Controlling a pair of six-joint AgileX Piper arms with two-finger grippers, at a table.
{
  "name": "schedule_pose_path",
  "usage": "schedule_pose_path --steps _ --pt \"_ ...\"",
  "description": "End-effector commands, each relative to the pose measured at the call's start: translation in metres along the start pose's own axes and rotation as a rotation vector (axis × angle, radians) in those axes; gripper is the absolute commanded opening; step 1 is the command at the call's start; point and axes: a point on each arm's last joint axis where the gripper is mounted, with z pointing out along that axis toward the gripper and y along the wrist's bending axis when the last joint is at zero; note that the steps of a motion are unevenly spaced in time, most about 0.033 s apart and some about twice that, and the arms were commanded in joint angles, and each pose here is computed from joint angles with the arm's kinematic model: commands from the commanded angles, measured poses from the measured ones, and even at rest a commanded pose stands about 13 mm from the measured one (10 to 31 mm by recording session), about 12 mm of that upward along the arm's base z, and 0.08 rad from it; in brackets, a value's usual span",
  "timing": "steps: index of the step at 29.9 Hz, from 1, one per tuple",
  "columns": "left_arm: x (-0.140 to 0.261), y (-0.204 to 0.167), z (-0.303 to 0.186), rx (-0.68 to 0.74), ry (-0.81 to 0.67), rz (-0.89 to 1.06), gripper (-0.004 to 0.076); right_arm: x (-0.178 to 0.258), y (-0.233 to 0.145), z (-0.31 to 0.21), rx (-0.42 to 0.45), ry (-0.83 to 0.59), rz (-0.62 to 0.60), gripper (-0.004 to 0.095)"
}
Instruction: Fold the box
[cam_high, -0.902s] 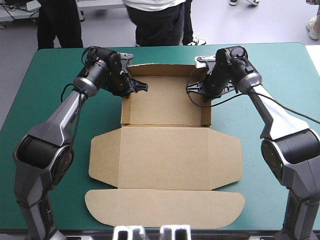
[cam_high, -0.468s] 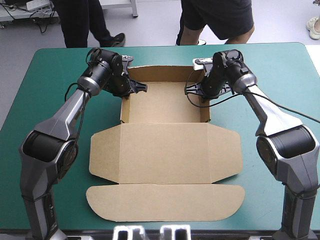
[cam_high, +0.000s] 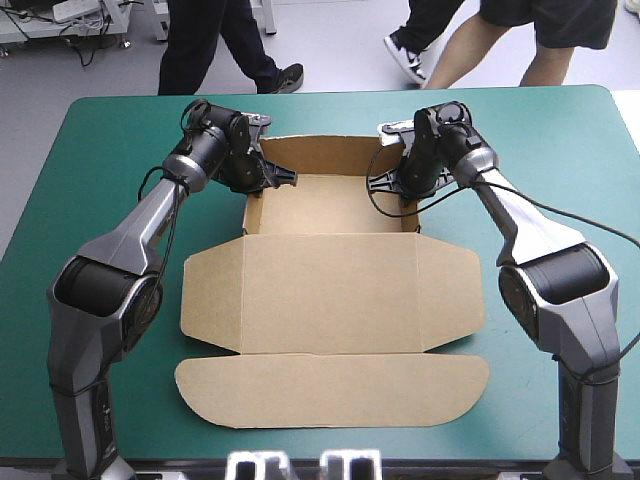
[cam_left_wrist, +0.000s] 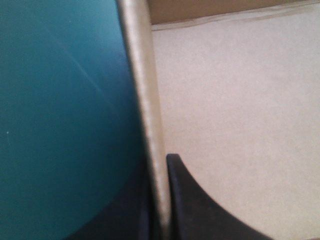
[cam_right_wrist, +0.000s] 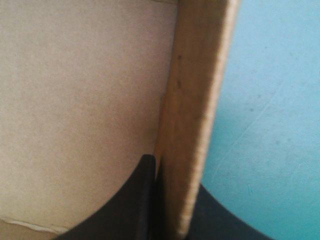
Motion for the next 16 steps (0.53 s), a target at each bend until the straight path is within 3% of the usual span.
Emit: schedule_pose_path --steps 1,4,8,13,16 --pt "-0.0047 -0.0153 -0.0317 0.093 -0.105 0.046 0.0000 -0.0014 0.0034 -0.0310 0.021 -0.044 -0.071 0.0219" --pt "-0.0040 -0.0158 -0.0317 0.098 -0.097 0.043 0.0049 -0.0016 0.0023 -0.0314 0.033 -0.045 -0.070 0.0417" --pt "-0.0033 -0.0146 -0.0315 0.084 -0.089 0.049 0.0205 -0.0019 0.0024 -0.0320 0.033 -0.048 -0.061 0.0571" --pt "-0.0047 -0.0142 -0.0316 0.088 -0.103 0.046 0.0454 -0.0025 0.0022 -0.0330 0.034 -0.052 -0.052 0.0589" --pt "-0.0054 -0.0143 -0.0317 0.089 -0.110 0.046 0.0487 -0.0027 -0.0006 -0.0341 0.066 -0.056 -0.062 0.0589"
